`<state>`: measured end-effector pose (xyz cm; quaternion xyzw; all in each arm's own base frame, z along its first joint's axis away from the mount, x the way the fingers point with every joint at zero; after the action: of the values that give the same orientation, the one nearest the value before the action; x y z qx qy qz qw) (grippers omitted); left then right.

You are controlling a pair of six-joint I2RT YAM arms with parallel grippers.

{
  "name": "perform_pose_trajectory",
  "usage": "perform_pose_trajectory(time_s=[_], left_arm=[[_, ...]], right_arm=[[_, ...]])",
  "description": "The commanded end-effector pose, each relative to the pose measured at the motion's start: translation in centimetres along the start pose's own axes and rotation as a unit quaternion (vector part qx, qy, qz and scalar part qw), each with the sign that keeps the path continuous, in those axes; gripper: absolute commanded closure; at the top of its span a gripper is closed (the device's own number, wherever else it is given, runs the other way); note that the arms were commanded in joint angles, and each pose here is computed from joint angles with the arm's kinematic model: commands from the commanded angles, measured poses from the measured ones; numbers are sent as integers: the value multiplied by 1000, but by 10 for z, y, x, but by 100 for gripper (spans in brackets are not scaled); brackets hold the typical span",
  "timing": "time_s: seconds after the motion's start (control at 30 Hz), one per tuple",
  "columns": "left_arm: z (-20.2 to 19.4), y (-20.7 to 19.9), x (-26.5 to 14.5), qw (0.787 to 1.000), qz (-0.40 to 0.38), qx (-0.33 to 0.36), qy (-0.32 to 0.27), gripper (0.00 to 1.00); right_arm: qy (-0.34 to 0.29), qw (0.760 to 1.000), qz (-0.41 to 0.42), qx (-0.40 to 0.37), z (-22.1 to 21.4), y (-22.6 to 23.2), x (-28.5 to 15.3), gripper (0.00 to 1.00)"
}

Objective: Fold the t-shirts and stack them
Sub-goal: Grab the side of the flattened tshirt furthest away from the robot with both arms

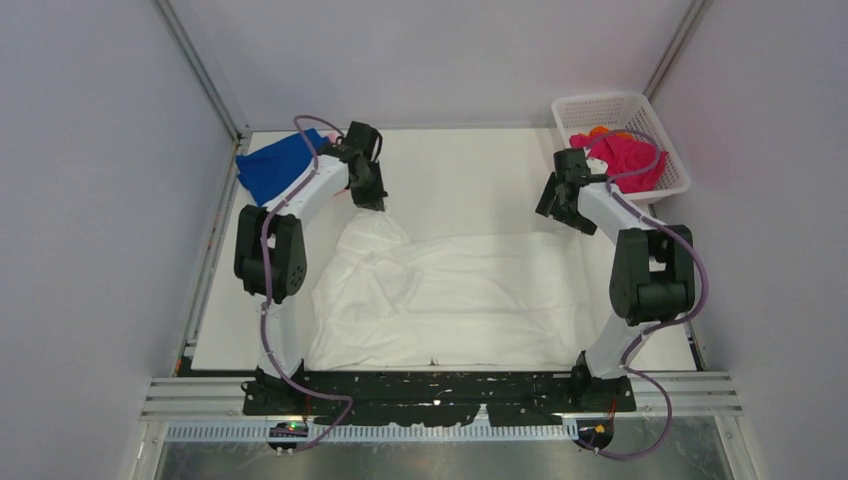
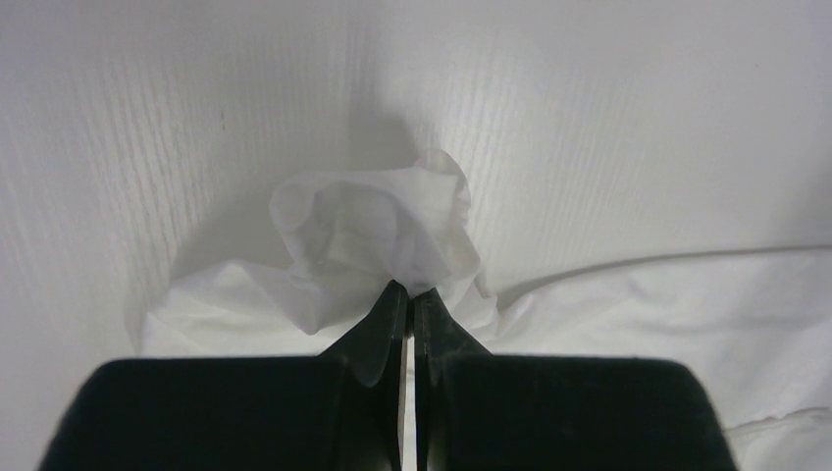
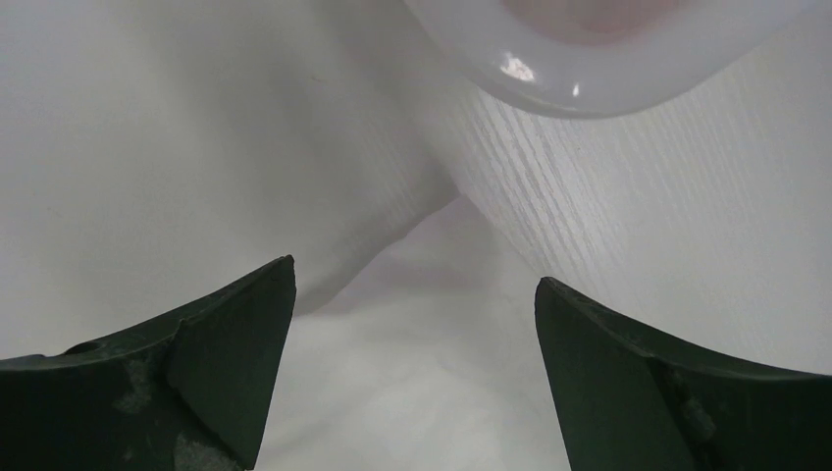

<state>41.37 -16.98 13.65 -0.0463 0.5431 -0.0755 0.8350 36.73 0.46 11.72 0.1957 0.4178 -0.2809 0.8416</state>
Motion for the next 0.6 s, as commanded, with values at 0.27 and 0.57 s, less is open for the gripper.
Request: perform_pose_trajectory(time_s=[0.27, 0.57], left_arm=[[-19, -17, -37, 997, -42, 20, -57, 100], [-35, -13, -48, 997, -32, 21, -63, 100]], right_arm=[[11, 996, -92, -2, 6, 7, 37, 8], [29, 994, -108, -14, -10, -4, 37, 22]])
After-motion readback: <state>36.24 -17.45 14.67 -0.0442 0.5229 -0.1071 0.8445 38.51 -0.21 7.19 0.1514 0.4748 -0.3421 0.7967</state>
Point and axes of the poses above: each gripper's point midway between its finger pads, its own x axis out along the fingers, its own y axis along the line the jaws close on, z = x × y, the point moved 5 cm from there along -x, back along the fingers, and after that the axes turned 11 degrees about x, right-handed, at the moved point
